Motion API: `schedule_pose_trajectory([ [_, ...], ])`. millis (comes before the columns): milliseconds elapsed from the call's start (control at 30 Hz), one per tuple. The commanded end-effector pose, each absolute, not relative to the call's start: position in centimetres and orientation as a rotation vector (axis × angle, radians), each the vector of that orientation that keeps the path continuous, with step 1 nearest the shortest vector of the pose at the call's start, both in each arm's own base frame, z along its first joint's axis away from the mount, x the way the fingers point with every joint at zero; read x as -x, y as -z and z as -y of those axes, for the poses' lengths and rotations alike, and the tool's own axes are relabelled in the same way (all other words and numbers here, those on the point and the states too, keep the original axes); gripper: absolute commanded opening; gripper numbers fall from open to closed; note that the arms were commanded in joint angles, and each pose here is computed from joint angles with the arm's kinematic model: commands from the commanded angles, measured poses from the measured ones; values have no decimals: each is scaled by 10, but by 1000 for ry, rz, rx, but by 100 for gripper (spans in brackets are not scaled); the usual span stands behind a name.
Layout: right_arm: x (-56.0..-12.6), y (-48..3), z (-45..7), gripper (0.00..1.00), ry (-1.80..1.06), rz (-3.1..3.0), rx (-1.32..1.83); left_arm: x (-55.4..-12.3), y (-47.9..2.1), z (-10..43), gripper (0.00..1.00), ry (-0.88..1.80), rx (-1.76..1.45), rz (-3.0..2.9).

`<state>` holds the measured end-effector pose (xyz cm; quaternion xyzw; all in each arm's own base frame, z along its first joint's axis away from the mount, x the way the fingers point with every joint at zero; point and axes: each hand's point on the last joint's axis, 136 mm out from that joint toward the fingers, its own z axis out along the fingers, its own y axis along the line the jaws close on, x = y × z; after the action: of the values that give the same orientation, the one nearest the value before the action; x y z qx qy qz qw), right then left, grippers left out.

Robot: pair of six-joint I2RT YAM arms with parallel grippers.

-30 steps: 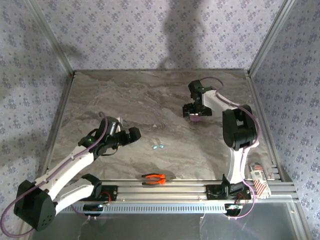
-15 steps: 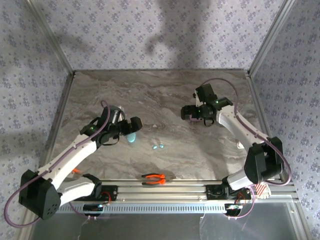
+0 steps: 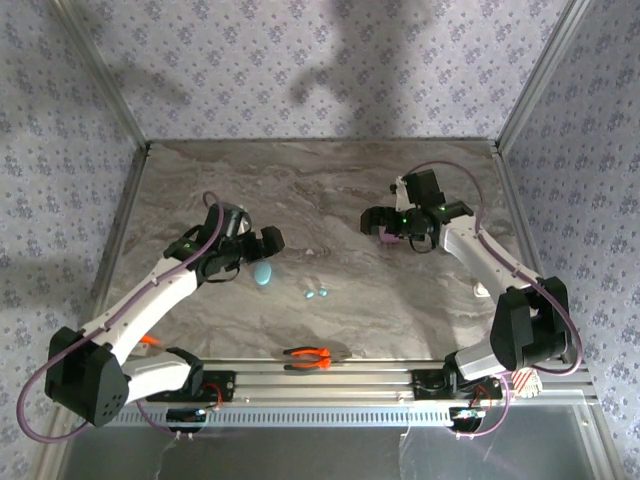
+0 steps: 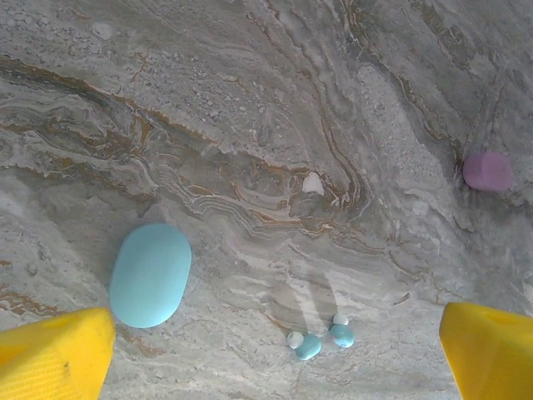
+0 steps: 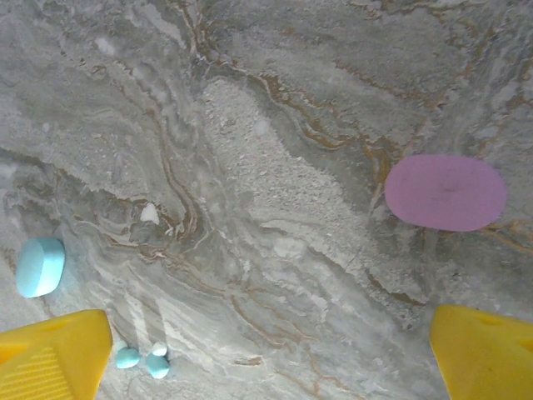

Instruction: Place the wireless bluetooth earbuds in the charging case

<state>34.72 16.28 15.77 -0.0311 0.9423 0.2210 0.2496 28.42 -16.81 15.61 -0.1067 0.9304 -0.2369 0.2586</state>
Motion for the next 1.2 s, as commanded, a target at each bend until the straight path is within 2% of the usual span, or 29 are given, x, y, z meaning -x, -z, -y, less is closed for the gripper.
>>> schedule_pose_trajectory([
  [0, -345, -170, -173, 100, -679, -2527, 102, -286, -158, 168, 100, 635, 272, -2541],
  [233, -332, -166, -199, 100, -701, -2529, 226, -290, -141, 167, 100, 637, 267, -2589],
  [533, -297, -153, -226, 100, -571, -2578, 443, -291, -113, 164, 100, 653, 256, -2690],
  [867, -263, -135, -219, 100, -559, -2623, 409, -277, -75, 153, 99, 570, 208, -2846],
  [1167, -272, -145, -205, 100, -538, -2549, 284, -274, -52, 166, 98, 606, 158, -2924],
])
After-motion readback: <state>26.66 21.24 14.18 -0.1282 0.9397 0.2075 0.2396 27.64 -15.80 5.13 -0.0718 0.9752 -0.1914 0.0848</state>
